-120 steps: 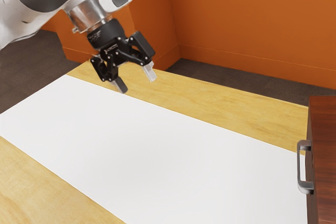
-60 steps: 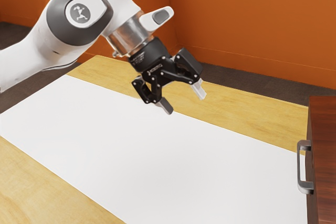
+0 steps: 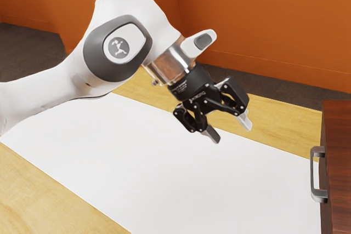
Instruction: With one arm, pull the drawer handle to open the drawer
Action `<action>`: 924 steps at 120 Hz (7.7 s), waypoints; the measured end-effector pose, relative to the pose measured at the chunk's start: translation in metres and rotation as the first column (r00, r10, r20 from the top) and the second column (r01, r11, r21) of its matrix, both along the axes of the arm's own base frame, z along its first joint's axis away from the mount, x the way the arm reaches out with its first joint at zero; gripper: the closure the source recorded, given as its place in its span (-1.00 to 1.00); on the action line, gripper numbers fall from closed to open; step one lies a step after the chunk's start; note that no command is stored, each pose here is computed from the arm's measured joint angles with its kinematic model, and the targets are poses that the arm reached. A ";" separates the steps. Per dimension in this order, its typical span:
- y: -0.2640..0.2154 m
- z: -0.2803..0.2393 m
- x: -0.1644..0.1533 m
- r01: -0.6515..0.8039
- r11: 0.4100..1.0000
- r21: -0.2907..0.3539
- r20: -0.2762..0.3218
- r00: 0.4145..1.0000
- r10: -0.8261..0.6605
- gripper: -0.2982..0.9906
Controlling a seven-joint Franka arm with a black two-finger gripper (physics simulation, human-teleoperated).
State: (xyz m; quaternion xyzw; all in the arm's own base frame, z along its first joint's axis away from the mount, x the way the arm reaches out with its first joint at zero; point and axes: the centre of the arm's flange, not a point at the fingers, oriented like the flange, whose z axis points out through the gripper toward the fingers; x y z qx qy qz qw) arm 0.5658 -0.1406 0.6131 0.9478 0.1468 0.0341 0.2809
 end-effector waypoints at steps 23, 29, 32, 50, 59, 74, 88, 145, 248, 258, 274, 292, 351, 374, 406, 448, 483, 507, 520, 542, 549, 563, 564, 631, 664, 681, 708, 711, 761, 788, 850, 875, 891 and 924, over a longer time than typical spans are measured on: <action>-0.017 -0.016 0.010 -0.035 0.999 -0.030 0.012 0.999 0.035 -0.23; -0.017 -0.018 0.012 -0.047 0.998 -0.039 0.015 0.999 0.048 -0.22; -0.015 -0.018 0.014 -0.055 0.998 -0.043 0.018 0.998 0.056 -0.22; 0.021 -0.025 0.025 -0.149 0.987 -0.064 0.025 0.988 0.151 -0.20; 0.049 -0.025 0.031 -0.206 0.976 -0.071 0.032 0.978 0.208 -0.19; 0.088 -0.021 0.037 -0.281 0.957 -0.079 0.050 0.957 0.285 -0.16; 0.104 -0.014 0.037 -0.312 0.946 -0.083 0.068 0.946 0.318 -0.13; -0.003 -0.007 0.025 -0.163 0.982 -0.093 0.110 0.979 0.173 -0.11; -0.053 -0.035 0.029 -0.121 0.987 -0.101 0.103 0.986 0.131 0.06; -0.056 -0.039 0.031 -0.119 0.988 -0.099 0.098 0.987 0.129 0.08; -0.057 -0.041 0.032 -0.120 0.988 -0.099 0.100 0.986 0.130 0.09; -0.079 -0.041 0.024 -0.085 0.992 -0.098 0.105 0.990 0.095 0.11; -0.101 -0.057 0.024 -0.062 0.994 -0.093 0.099 0.993 0.071 0.24; -0.111 -0.060 0.022 -0.048 0.995 -0.092 0.098 0.994 0.057 0.27; -0.112 -0.070 0.025 -0.048 0.995 -0.085 0.085 0.995 0.056 0.35; -0.111 -0.072 0.024 -0.042 0.997 -0.059 0.090 0.995 0.048 0.40; -0.107 -0.075 0.018 -0.042 0.998 -0.045 0.084 0.995 0.046 0.44; -0.104 -0.072 0.006 -0.041 0.998 -0.039 0.084 0.996 0.044 0.45; -0.102 -0.072 0.003 -0.041 0.998 -0.036 0.082 0.996 0.044 0.46; -0.100 -0.070 -0.002 -0.040 0.999 -0.030 0.084 0.996 0.043 0.47; -0.098 -0.070 -0.004 -0.042 0.999 -0.028 0.084 0.996 0.044 0.47; -0.094 -0.070 -0.008 -0.046 0.999 -0.025 0.084 0.995 0.048 0.47; -0.094 -0.070 -0.008 -0.047 0.999 -0.025 0.084 0.995 0.049 0.47; -0.088 -0.071 -0.005 -0.048 0.999 -0.017 0.089 0.995 0.049 0.50; -0.075 -0.072 -0.008 -0.061 0.998 -0.008 0.091 0.994 0.061 0.52; -0.070 -0.069 -0.013 -0.063 0.998 -0.007 0.094 0.994 0.064 0.52; -0.056 -0.066 -0.020 -0.077 0.997 0.002 0.099 0.992 0.076 0.52; -0.053 -0.066 -0.020 -0.081 0.997 0.003 0.099 0.992 0.080 0.52; -0.026 -0.064 -0.031 -0.114 0.993 0.014 0.102 0.988 0.111 0.52; -0.024 -0.063 -0.038 -0.111 0.994 0.018 0.105 0.989 0.108 0.52; -0.007 -0.063 -0.054 -0.131 0.991 0.024 0.103 0.986 0.128 0.52; 0.001 -0.062 -0.058 -0.141 0.990 0.023 0.104 0.985 0.138 0.52; 0.012 -0.060 -0.061 -0.157 0.987 0.022 0.106 0.982 0.154 0.52; 0.033 -0.059 -0.069 -0.181 0.983 0.016 0.106 0.978 0.179 0.52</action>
